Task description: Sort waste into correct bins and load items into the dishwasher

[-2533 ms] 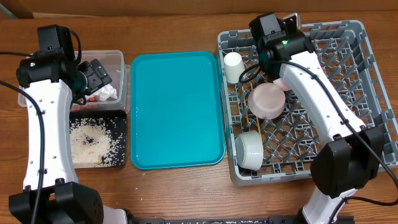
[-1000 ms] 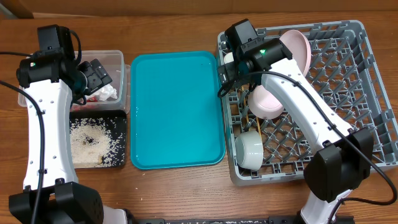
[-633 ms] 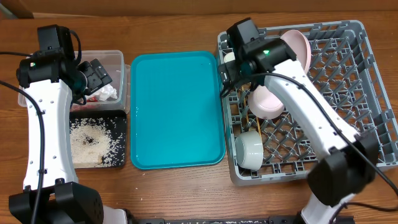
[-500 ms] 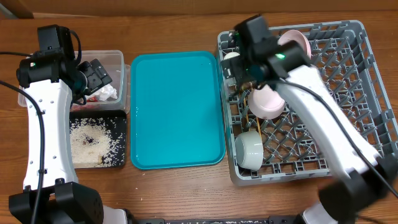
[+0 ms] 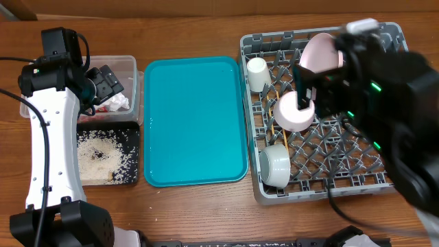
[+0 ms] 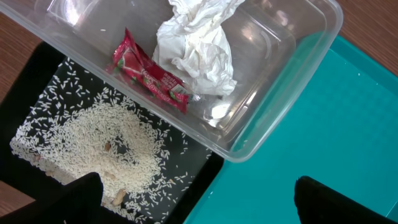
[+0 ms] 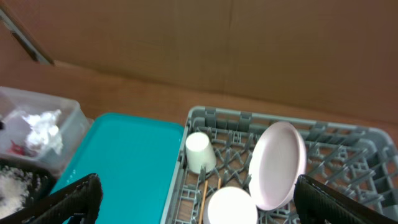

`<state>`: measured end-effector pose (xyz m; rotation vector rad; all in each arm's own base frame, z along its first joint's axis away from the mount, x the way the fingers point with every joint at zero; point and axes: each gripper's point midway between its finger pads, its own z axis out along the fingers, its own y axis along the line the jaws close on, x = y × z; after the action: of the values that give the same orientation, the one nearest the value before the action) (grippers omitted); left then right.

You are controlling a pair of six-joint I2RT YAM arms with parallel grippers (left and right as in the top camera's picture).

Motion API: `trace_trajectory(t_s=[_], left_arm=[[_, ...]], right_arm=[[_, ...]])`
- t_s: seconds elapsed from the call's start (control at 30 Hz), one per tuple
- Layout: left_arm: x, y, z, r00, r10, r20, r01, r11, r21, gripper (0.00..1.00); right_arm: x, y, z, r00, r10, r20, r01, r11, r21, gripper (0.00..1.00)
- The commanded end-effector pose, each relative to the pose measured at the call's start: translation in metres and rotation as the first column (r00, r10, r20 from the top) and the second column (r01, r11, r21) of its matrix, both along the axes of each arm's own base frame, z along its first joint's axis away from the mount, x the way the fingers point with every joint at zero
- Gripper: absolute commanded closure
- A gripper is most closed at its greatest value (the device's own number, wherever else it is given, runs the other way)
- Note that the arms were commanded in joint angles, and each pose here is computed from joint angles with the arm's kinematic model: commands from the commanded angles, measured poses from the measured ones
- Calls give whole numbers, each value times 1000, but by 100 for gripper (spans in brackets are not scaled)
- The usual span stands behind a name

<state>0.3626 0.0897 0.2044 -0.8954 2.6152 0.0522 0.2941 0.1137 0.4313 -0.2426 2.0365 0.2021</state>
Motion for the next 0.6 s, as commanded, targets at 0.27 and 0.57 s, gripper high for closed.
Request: trace_trajectory(t_s=[0.27, 0.57], left_arm=[[4, 0, 7, 1000, 10, 23, -10, 1000, -2, 0], [4, 0, 7, 1000, 10, 23, -10, 1000, -2, 0]], right_arm=[[-78, -65, 18, 980, -120, 158, 108, 991, 80, 0], [-107, -87, -28, 955, -182, 235, 152, 979, 137, 0]])
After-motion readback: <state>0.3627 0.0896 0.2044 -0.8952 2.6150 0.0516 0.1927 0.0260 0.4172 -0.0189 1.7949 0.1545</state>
